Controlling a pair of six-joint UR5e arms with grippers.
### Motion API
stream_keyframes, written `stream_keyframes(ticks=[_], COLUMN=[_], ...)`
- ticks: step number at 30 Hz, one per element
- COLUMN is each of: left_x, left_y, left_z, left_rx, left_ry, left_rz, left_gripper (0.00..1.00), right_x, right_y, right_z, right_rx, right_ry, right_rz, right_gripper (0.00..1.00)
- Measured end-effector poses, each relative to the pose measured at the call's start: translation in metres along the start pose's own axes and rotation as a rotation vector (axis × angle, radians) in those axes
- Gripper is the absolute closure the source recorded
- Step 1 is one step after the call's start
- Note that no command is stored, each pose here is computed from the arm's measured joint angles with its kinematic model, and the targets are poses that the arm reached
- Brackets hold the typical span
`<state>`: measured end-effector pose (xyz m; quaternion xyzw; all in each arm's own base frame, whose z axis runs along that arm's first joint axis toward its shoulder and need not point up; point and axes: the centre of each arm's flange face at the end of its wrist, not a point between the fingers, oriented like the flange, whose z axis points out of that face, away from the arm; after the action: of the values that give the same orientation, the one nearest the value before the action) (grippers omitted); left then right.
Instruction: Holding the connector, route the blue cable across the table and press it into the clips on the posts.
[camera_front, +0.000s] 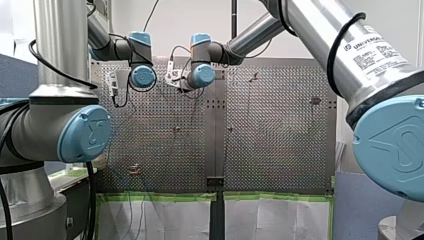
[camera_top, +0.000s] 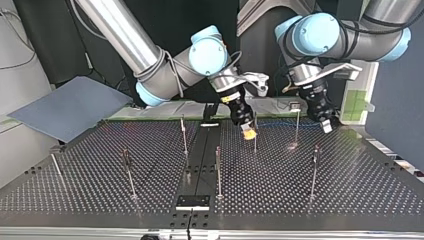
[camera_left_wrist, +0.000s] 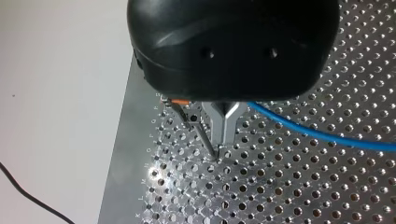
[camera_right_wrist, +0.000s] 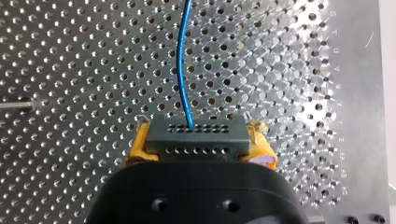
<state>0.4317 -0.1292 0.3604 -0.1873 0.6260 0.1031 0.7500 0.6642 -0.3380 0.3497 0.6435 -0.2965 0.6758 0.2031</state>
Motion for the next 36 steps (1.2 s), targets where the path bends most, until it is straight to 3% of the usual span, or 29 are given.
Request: stream_keyframes(ticks=[7,10,18,27,36], left_x=[-0.003,-0.004,-0.007,-0.011,-0.010], left_y=[0.003,0.005,0.002,0.006,0.004], left_z=[0.012,0.018,0.031,0.041,0.058], left_rx=[-0.001,-0.001,0.023,0.021,0.035], left_ry=[-0.008,-0.011,-0.006,-0.019,-0.027], left_rz=[-0.009,-0.011,-0.007,-0.017,-0.020], left_gripper=[1.00,1.00,1.00,1.00,1.00], right_x=[-0.013,-0.015,0.015,0.049,0.072], right_y=[-0.002,-0.002,-0.004,-0.002,0.001], right_z=[0.015,0.022,0.036,0.046,0.058], right_rx=[0.016,0.021,0.042,0.052,0.059], right_ry=[-0.046,-0.049,0.013,0.077,0.127], right_rz=[-0.002,-0.002,0.012,0.038,0.042], right_gripper=[1.00,1.00,1.00,1.00,1.00])
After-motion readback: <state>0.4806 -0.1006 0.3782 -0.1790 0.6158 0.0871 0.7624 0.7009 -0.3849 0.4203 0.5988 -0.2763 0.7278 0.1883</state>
